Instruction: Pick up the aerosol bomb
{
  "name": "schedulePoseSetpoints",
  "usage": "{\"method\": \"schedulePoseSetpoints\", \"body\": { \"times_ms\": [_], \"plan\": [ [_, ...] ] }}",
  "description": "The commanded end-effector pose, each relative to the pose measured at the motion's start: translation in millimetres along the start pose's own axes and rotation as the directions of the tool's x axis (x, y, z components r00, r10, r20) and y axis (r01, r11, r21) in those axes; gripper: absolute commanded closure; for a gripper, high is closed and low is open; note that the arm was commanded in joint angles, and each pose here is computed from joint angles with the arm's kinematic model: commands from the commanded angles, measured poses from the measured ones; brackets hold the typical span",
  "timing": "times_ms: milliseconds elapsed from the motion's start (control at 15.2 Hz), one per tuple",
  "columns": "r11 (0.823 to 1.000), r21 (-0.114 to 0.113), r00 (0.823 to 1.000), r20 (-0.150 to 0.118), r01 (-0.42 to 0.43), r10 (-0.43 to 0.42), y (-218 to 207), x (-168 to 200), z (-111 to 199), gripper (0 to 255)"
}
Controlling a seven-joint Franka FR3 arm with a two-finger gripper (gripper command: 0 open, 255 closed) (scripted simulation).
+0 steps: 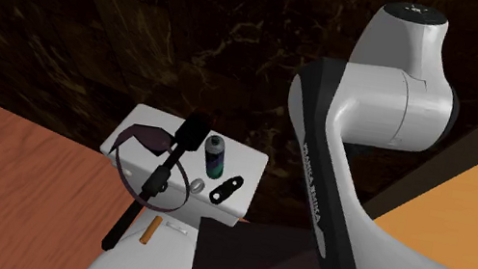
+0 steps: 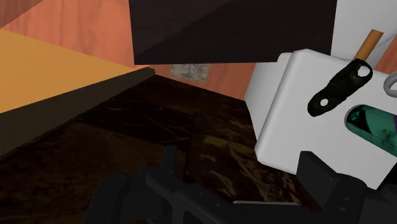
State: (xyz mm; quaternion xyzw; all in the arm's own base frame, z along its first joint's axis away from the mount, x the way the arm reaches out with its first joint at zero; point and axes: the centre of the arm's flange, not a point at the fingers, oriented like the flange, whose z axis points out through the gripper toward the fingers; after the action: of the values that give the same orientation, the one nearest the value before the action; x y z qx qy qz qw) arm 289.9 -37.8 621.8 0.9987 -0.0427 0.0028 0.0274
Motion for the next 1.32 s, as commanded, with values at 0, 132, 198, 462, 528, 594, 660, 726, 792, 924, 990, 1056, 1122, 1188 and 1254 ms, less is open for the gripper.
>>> {"method": "schedulePoseSetpoints", "body": {
  "times_ms": [0, 132, 198, 462, 528, 594, 660, 726, 792, 924, 990, 1056, 1122, 1188, 1254],
  "plan": [
    [1.0, 0.0, 1.0, 0.0, 0.0, 0.0, 0, 0, 0, 0],
    [1.0, -0.013, 1.0, -0.013, 0.02, -0.02, -27, 4, 3, 0],
    [0.999, -0.019, 0.999, -0.02, 0.03, -0.03, -41, 6, 5, 0],
    [0.997, -0.045, 0.996, -0.046, 0.07, -0.072, -96, 12, 13, 0],
    [0.996, -0.052, 0.995, -0.052, 0.079, -0.082, -110, 13, 15, 0],
    [0.994, -0.058, 0.994, -0.058, 0.089, -0.092, -123, 14, 17, 0],
    [0.993, -0.065, 0.993, -0.065, 0.099, -0.103, -137, 15, 20, 0],
    [0.992, -0.072, 0.991, -0.071, 0.108, -0.113, -151, 16, 22, 0],
    [0.99, -0.079, 0.989, -0.077, 0.118, -0.124, -164, 17, 24, 0],
    [0.986, -0.093, 0.986, -0.088, 0.136, -0.145, -192, 18, 30, 0],
    [0.984, -0.1, 0.983, -0.094, 0.146, -0.155, -205, 18, 32, 0],
    [0.982, -0.107, 0.981, -0.1, 0.155, -0.166, -219, 19, 35, 0],
    [0.98, -0.114, 0.979, -0.105, 0.164, -0.176, -233, 19, 38, 0],
    [0.977, -0.122, 0.976, -0.111, 0.173, -0.187, -246, 19, 41, 0],
    [0.975, -0.129, 0.973, -0.116, 0.182, -0.197, -260, 19, 44, 0]
  ]
}}
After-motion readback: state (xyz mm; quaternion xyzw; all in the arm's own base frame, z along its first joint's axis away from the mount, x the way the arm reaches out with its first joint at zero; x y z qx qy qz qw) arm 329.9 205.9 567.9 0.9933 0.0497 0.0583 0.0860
